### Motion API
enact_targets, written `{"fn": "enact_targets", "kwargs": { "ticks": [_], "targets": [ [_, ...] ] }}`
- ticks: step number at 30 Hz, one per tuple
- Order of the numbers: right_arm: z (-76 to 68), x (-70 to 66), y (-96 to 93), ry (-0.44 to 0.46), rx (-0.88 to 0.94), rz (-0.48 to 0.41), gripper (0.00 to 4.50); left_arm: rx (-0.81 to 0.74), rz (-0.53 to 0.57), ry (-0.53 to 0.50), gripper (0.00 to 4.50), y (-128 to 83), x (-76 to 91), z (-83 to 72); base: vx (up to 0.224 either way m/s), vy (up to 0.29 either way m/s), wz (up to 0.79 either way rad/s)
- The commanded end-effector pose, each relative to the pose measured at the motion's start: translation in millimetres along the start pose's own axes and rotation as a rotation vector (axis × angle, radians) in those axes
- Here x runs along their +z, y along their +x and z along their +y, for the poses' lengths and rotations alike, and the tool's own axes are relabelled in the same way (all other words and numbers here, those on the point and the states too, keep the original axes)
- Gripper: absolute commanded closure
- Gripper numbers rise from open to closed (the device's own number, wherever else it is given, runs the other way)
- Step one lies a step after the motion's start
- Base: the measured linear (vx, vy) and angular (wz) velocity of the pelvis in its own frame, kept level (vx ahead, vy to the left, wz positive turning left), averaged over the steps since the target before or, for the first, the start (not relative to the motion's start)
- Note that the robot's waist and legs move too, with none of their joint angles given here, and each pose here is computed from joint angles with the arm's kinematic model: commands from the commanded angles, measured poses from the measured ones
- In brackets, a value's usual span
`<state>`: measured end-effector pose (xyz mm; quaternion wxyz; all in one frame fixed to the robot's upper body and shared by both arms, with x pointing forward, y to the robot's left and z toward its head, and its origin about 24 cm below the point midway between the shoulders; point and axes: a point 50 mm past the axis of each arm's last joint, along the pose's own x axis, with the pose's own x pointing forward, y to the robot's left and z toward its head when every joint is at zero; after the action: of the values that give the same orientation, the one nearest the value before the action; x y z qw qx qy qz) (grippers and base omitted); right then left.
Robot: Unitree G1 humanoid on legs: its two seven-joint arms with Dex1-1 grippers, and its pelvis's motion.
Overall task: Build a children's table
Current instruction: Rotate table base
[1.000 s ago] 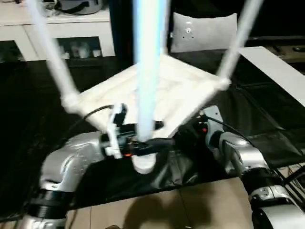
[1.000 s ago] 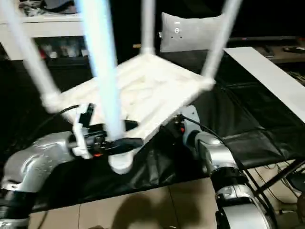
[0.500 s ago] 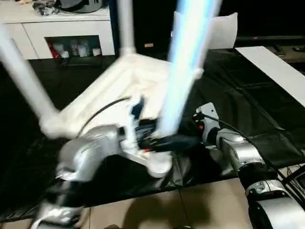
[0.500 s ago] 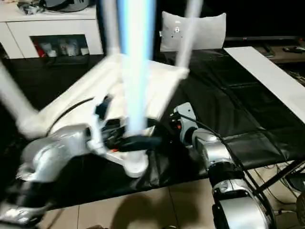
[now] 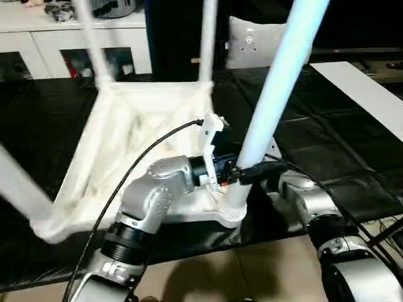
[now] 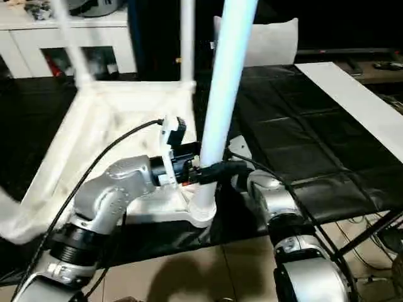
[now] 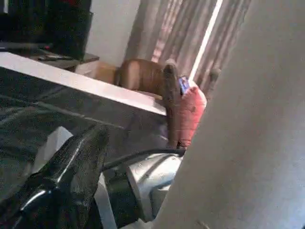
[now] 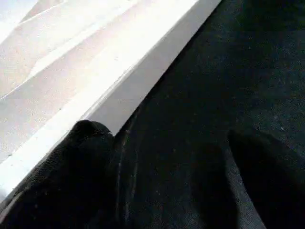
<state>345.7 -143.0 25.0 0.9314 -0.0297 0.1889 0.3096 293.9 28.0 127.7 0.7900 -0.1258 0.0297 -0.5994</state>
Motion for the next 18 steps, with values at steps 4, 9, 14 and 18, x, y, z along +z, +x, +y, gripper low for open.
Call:
{"fn": "enact_targets", "kwargs": {
  "ticks": [4,9,14,18],
  "targets": [
    [-18.4,-1.7,-16.3,0.011,-0.067,-0.032,0.00,0.227,0.091,0.165,0.03,-15.5,-5.0,29.1,0.000,0.000,0.00],
    [-29.2,-6.8,-33.5,0.000,-0.079,-0.035,0.00,0.310,0.175,0.240,0.03,-29.4,-15.3,40.7,0.000,0.000,0.00],
    [-36.7,-7.6,-50.0,-0.034,-0.059,-0.038,0.00,0.170,0.234,0.245,0.03,-40.6,-27.9,27.7,0.000,0.000,0.00],
    [-36.4,-2.6,-61.4,-0.074,-0.003,-0.051,0.00,0.089,0.365,0.277,0.03,-57.2,-41.7,26.8,0.000,0.000,0.00]
  ]
}}
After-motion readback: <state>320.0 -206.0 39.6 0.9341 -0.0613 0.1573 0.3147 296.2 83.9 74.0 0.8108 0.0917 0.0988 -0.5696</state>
